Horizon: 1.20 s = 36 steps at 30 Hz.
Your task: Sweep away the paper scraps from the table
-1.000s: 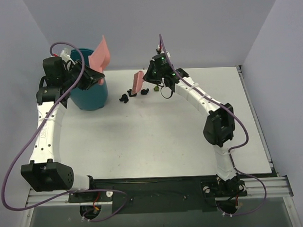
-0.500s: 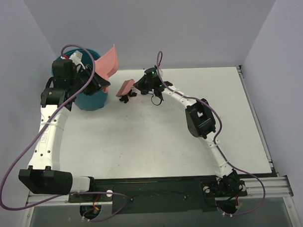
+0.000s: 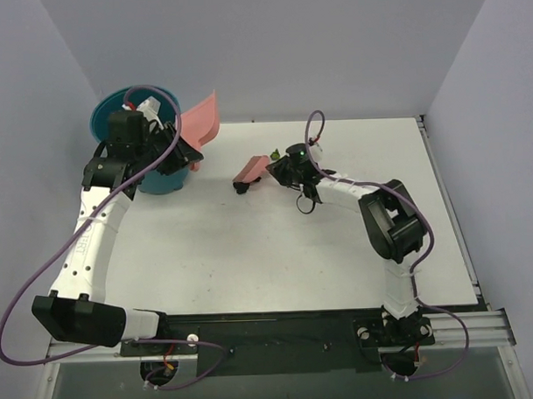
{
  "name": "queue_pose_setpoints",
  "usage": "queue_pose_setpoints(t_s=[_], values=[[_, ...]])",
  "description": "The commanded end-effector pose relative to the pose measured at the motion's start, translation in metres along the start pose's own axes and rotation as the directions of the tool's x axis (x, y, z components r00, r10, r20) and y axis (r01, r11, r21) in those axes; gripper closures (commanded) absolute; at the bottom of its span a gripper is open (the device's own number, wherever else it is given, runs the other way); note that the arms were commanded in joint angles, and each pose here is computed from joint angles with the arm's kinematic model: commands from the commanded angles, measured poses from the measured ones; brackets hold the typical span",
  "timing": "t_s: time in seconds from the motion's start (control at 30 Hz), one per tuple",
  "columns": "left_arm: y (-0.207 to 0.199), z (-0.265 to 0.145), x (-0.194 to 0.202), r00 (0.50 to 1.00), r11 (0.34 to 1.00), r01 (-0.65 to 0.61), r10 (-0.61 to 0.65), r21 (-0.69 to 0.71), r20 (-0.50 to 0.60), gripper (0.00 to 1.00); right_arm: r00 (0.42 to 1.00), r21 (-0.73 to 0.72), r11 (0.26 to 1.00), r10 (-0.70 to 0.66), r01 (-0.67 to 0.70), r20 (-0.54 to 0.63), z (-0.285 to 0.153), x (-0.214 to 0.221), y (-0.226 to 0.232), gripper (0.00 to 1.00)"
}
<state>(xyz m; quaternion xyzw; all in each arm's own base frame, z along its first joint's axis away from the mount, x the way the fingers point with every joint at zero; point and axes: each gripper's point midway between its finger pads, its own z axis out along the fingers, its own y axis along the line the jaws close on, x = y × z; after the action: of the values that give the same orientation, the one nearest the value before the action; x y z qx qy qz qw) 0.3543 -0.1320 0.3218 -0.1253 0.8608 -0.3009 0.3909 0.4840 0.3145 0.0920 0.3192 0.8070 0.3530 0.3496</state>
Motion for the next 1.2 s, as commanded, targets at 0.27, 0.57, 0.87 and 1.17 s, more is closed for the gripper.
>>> queue_pose_setpoints(t_s=[0.27, 0.57, 0.87, 1.17], values=[[-0.009, -0.005, 0.002, 0.996, 0.997, -0.080, 0.080, 0.000, 0.042, 1.00, 0.986, 0.016, 1.000, -0.009, 0.006, 0.167, -0.095, -0.048, -0.055, 1.00], [-0.010, -0.007, 0.004, 0.994, 0.994, -0.106, 0.107, -0.023, 0.039, 1.00, 0.985, -0.182, 0.982, -0.019, 0.051, 0.172, -0.096, -0.078, 0.062, 1.00], [-0.005, -0.016, 0.017, 0.983, 0.979, -0.182, 0.183, -0.095, 0.008, 1.00, 0.961, -0.218, 0.970, 0.161, -0.111, 0.226, -0.008, -0.122, 0.083, 1.00], [-0.003, -0.019, 0.060, 0.963, 0.955, -0.268, 0.259, -0.127, -0.077, 1.00, 0.920, -0.125, 0.960, 0.276, -0.250, 0.280, 0.013, -0.131, 0.023, 1.00]])
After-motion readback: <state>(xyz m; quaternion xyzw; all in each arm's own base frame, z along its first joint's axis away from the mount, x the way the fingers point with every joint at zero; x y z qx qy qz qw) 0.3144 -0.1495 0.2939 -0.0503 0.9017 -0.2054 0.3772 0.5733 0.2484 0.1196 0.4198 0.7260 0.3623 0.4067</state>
